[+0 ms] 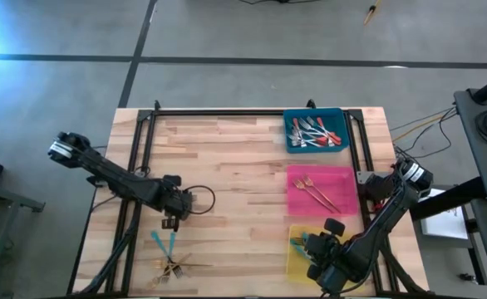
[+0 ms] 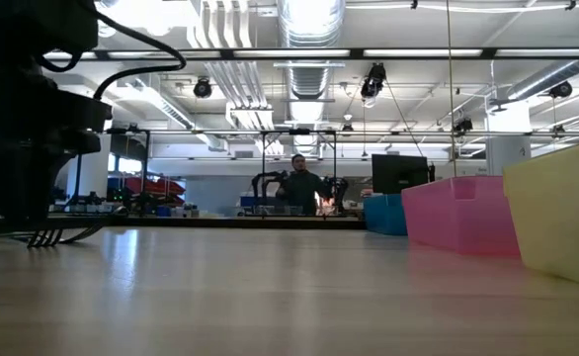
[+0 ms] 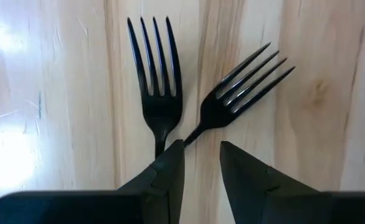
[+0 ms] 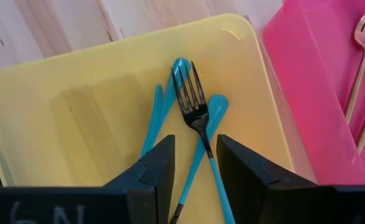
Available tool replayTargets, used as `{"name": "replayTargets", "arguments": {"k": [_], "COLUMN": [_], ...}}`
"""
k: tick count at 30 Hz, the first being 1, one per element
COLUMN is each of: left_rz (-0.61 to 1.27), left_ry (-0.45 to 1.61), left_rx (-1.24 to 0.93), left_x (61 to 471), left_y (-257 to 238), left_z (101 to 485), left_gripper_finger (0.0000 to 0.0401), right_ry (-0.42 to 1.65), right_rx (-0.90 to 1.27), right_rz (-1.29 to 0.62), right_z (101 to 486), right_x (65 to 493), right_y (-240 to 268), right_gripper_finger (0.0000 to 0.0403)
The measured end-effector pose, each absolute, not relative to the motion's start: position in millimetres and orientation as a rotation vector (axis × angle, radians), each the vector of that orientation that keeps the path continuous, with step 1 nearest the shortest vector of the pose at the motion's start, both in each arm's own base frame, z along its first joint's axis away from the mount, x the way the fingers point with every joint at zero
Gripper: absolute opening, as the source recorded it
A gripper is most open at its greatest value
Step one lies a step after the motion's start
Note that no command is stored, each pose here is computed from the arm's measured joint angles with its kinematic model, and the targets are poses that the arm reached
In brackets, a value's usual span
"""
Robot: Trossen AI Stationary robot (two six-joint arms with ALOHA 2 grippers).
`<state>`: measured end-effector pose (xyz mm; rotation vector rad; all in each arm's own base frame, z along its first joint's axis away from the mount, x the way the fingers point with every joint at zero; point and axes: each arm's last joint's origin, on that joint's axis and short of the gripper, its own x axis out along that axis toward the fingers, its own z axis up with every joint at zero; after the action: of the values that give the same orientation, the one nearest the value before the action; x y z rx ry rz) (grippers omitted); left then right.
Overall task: Sort silverware by color (type)
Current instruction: Put the blue fork into the yellow bin
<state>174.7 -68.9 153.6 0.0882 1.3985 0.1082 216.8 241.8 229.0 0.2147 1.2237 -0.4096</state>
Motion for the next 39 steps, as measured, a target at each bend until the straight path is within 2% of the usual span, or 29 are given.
{"name": "replayTargets", "arguments": {"k": [23,28,33,39], "left_rz": [0.107,0.058,0.066,0.086], "left_ry": [1.531,1.564,1.58,1.578], "left_rx": [0.128,0.037,-0.103,-0.244], "left_x": [188.4,191.8,196.3,202.5], "left_y": [-62.0,-57.9,-45.7,-28.3], "left_z": [127.0,126.8,127.0,128.9], "left_gripper_finger": [0.0083,0.0061,0.0011,0.0001], "right_ry": [1.22,1.212,1.193,1.191], "right_rx": [0.212,0.213,0.211,0.214], "right_rz": [-0.4,-0.399,-0.4,-0.4], "right_z": [229.0,229.1,229.3,229.4], "right_x": [217.3,217.7,218.5,218.7], "right_y": [242.4,242.6,242.8,243.0], "right_gripper_finger": [0.0107,0.0104,0.01,0.01]}}
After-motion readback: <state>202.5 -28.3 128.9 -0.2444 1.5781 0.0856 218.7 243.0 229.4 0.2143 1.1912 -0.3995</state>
